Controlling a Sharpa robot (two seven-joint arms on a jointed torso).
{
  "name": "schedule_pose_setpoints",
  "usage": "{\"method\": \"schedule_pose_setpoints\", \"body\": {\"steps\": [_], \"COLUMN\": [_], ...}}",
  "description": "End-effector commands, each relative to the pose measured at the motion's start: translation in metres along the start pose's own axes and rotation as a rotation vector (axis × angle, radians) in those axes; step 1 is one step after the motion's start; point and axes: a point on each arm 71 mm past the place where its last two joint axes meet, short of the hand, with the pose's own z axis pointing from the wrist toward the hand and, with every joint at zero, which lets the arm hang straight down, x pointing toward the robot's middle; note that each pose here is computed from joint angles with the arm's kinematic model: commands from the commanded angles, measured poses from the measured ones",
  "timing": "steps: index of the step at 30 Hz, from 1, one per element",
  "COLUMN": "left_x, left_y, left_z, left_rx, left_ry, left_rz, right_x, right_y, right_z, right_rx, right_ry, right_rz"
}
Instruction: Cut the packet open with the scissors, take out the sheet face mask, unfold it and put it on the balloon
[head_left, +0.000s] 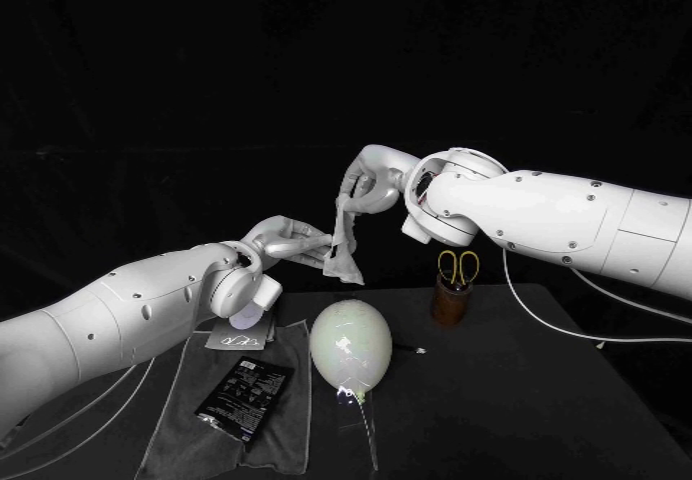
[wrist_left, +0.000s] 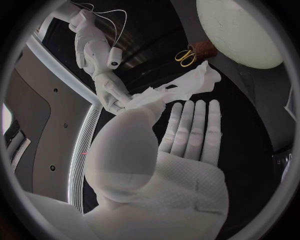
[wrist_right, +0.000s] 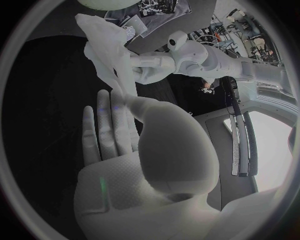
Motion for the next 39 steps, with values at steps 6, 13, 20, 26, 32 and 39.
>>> {"method": "schedule_pose_setpoints", "body": {"steps": [6, 13, 20, 26, 32, 39], "left_x": [0.0115, 0.0097, 0.0078, 0.0091, 0.0103, 0.0093], "left_y": [-0.0063, -0.0088, -0.0093, -0.0096, -0.0093, -0.0056], "left_z": [0.0001, -0.0010, -0.0023, -0.0020, -0.0011, -0.0003], "left_rx": [0.049, 0.087, 0.104, 0.107, 0.099, 0.050], "left_ry": [0.068, 0.046, 0.035, 0.036, 0.034, 0.026], "left_rz": [-0.014, -0.014, -0.039, -0.044, -0.023, 0.010], "right_x": [-0.0009, 0.0000, 0.0005, 0.0006, 0.0009, 0.0010], "right_y": [0.0005, 0.0008, -0.0010, -0.0017, -0.0012, -0.0004], "right_z": [0.0006, 0.0019, 0.0024, 0.0023, 0.0023, 0.0017], "right_rx": [-0.008, -0.006, 0.000, 0.002, 0.001, -0.003], "right_ry": [-0.002, 0.004, 0.008, 0.008, 0.007, 0.003], "right_rz": [-0.003, -0.004, -0.006, -0.006, -0.005, -0.004]}}
